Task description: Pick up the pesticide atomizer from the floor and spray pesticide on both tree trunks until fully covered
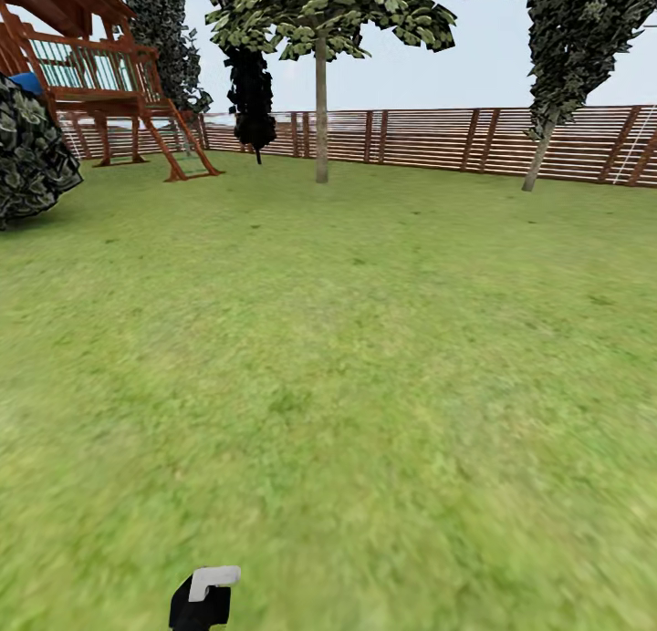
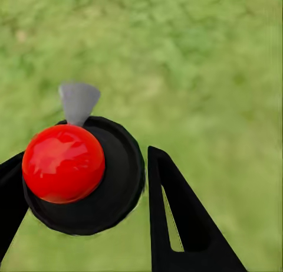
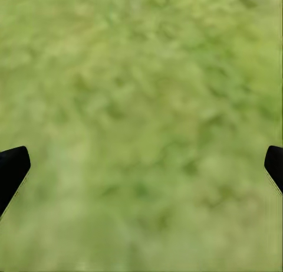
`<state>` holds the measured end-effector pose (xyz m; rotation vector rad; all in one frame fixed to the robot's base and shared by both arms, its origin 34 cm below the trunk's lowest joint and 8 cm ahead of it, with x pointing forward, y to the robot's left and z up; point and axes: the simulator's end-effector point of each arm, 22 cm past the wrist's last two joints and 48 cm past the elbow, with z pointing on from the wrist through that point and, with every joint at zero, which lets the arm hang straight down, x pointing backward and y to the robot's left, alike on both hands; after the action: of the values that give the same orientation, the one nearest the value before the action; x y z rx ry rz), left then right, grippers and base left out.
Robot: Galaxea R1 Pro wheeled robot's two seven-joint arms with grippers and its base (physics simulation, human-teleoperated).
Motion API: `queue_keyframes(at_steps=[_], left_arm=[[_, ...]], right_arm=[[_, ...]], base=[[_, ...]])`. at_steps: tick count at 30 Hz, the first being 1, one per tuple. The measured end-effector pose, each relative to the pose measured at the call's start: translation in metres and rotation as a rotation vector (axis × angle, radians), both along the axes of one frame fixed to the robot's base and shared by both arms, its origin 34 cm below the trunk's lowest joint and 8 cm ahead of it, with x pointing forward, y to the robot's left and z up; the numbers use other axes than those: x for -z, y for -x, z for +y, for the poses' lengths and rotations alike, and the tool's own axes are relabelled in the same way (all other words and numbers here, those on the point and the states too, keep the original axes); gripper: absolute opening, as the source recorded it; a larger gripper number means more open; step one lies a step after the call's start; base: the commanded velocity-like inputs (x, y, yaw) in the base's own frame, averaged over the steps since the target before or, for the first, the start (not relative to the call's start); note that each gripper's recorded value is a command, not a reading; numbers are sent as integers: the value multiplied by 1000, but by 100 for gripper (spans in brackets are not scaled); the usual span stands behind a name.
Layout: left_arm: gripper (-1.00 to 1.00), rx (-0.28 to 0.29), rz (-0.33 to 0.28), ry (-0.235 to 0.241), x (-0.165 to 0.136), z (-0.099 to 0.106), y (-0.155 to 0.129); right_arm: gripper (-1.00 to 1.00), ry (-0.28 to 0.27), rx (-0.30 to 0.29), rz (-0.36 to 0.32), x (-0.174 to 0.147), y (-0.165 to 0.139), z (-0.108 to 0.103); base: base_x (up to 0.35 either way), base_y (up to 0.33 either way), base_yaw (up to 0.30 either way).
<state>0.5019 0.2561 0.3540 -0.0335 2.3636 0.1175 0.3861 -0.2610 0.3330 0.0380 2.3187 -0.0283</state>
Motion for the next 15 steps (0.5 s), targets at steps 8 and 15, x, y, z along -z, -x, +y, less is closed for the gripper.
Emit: queue_keyframes(at_steps=[8, 15], left_arm=[[-100, 0, 0, 0, 0, 0, 0], [-100, 0, 0, -1, 0, 1, 0]], right_arm=[[100, 0, 0, 0, 0, 0, 0], [100, 0, 0, 0, 0, 0, 0]], base=[[342, 0, 0], [342, 0, 0]])
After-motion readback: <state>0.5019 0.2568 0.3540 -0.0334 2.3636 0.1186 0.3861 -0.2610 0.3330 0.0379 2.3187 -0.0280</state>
